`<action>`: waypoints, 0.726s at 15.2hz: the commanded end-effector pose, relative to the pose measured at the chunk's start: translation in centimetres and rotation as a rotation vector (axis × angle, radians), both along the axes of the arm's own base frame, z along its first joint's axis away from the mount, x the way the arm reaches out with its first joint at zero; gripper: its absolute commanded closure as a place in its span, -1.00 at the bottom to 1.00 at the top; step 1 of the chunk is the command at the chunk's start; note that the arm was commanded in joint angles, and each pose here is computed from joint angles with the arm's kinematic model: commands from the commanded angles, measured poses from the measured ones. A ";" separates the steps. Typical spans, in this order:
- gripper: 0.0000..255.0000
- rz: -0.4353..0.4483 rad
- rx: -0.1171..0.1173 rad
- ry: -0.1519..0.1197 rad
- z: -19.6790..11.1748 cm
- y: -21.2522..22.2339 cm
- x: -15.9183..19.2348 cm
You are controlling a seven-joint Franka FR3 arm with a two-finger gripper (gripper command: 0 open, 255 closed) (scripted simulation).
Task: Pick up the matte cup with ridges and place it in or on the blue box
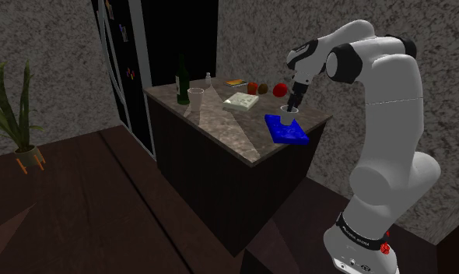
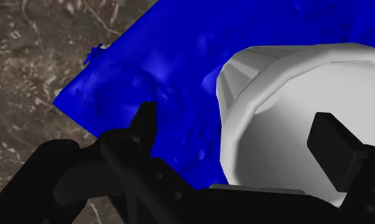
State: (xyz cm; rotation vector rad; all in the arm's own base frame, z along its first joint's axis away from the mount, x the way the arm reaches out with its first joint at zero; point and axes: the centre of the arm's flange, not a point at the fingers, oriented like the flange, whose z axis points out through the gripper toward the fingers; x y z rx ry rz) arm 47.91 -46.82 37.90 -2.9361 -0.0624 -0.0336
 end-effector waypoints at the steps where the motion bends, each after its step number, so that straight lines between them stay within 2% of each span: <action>1: -1.00 0.000 0.000 0.000 1.3 -0.3 0.0; 4: -1.00 0.000 0.000 0.000 4.9 -1.0 -0.1; 11: -1.00 0.000 0.000 0.000 4.9 -1.0 -0.1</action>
